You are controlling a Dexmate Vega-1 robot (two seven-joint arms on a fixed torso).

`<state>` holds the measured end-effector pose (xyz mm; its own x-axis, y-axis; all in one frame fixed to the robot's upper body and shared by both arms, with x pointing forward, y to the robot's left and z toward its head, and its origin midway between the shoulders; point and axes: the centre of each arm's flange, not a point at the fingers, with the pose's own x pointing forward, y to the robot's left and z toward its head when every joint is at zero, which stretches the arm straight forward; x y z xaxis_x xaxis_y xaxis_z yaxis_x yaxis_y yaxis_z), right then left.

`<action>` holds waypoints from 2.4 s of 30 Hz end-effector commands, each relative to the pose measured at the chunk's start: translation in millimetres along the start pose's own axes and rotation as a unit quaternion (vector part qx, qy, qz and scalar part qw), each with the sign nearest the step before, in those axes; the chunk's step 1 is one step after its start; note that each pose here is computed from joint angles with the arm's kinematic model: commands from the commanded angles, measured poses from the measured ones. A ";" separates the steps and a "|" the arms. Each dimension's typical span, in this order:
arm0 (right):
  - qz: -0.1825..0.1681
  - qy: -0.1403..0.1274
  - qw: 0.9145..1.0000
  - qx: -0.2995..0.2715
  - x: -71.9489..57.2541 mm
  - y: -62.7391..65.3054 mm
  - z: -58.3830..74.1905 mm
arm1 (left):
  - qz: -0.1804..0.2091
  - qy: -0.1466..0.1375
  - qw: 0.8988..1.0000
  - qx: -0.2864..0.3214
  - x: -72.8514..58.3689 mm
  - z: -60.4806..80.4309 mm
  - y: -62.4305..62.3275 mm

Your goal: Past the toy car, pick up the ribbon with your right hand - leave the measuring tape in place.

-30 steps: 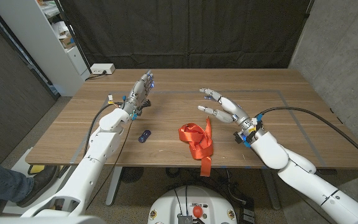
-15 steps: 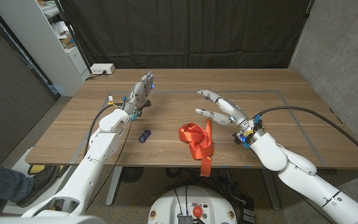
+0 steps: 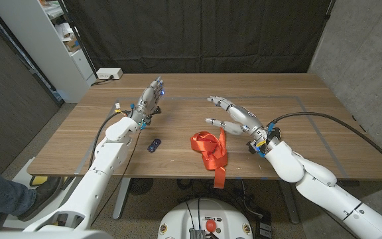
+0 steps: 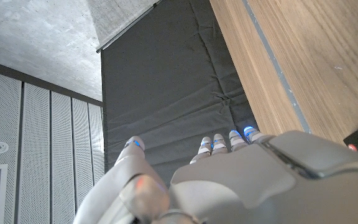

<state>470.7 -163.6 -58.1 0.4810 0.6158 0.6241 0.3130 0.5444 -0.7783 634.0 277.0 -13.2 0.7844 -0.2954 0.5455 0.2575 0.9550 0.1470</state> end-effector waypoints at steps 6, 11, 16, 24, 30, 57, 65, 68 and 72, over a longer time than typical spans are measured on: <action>0.018 -0.006 0.999 -0.040 -3.5 3.2 7.6 | -0.002 -0.001 1.000 0.000 5.3 1.8 -4.5; 0.022 -0.005 0.999 -0.046 -4.5 7.0 9.6 | -0.003 -0.001 1.000 0.002 5.6 1.7 -4.9; 0.028 -0.003 0.998 -0.053 -5.1 12.1 11.2 | -0.003 0.000 1.000 0.003 5.3 1.7 -4.5; 0.039 0.005 0.997 -0.061 -5.9 19.2 12.2 | -0.002 0.002 1.000 0.001 3.6 -1.1 -3.4; 0.046 0.011 0.996 -0.075 -6.0 21.7 14.5 | -0.002 0.003 1.000 0.003 3.3 -0.9 -3.0; 0.075 0.034 0.991 -0.108 -12.6 36.8 20.0 | -0.003 0.008 1.000 0.003 5.2 -3.6 -4.5; 0.082 0.040 0.988 -0.125 -14.3 39.8 25.6 | -0.006 0.006 1.000 0.004 6.5 -1.9 -5.6; 0.091 0.043 0.986 -0.131 -14.2 42.5 26.3 | -0.006 0.006 1.000 0.004 6.8 -2.1 -6.0; 0.098 0.043 0.985 -0.135 -13.7 46.6 27.9 | -0.005 0.006 1.000 0.003 6.7 -3.0 -5.6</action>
<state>458.1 -138.0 -95.0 0.5984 0.6338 0.4901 0.4062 0.2873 -0.8675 638.7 270.5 -12.8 0.7895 -0.3044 0.5328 0.2609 0.9524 0.1576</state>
